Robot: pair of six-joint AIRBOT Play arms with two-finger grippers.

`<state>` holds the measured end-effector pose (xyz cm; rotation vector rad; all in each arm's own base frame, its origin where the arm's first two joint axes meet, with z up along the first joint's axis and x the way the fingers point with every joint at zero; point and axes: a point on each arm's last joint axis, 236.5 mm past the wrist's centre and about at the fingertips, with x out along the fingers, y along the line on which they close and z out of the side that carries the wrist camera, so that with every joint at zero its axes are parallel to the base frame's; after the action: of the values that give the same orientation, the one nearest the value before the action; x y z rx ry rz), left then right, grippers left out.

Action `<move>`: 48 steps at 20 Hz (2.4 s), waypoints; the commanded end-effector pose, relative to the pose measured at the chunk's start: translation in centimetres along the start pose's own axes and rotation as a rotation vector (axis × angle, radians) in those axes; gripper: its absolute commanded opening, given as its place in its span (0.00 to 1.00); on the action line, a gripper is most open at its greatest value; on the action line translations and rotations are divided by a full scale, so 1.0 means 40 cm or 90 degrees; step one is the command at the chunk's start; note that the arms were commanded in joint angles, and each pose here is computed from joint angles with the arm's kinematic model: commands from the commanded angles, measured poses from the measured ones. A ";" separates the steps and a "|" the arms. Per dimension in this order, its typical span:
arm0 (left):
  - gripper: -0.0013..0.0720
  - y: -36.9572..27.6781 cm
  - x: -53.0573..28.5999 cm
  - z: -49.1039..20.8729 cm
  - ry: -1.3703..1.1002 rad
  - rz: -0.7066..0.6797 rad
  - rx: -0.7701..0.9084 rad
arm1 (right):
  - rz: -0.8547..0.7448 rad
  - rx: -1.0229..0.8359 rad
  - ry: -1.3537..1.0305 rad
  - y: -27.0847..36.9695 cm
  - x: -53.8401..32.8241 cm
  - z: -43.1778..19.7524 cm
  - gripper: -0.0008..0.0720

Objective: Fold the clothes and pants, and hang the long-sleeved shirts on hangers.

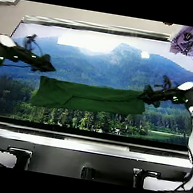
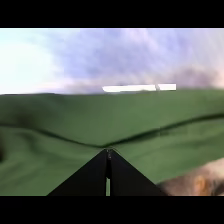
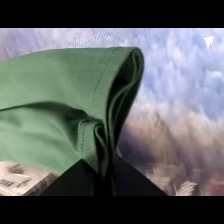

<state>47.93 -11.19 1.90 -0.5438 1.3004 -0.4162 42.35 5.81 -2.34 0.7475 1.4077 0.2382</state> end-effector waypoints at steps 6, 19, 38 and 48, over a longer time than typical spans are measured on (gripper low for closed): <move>0.04 -0.449 0.435 -0.214 0.067 -0.127 0.050 | -0.135 -0.039 -0.155 0.136 -0.402 -0.007 0.05; 0.04 -0.860 0.734 -0.456 0.076 -0.339 -0.140 | -0.130 -0.020 -0.181 0.208 -0.520 -0.076 0.05; 0.04 -0.351 -0.026 -0.002 -0.064 0.033 0.133 | -0.045 0.011 -0.230 0.506 -0.266 -0.064 0.05; 0.04 -0.190 -0.261 0.077 -0.148 0.067 0.051 | -0.078 0.012 -0.095 0.610 0.150 -0.210 0.05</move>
<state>48.85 -12.79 14.74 -0.4341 1.0817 -0.3364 42.37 27.01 10.79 0.6606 1.2668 0.0853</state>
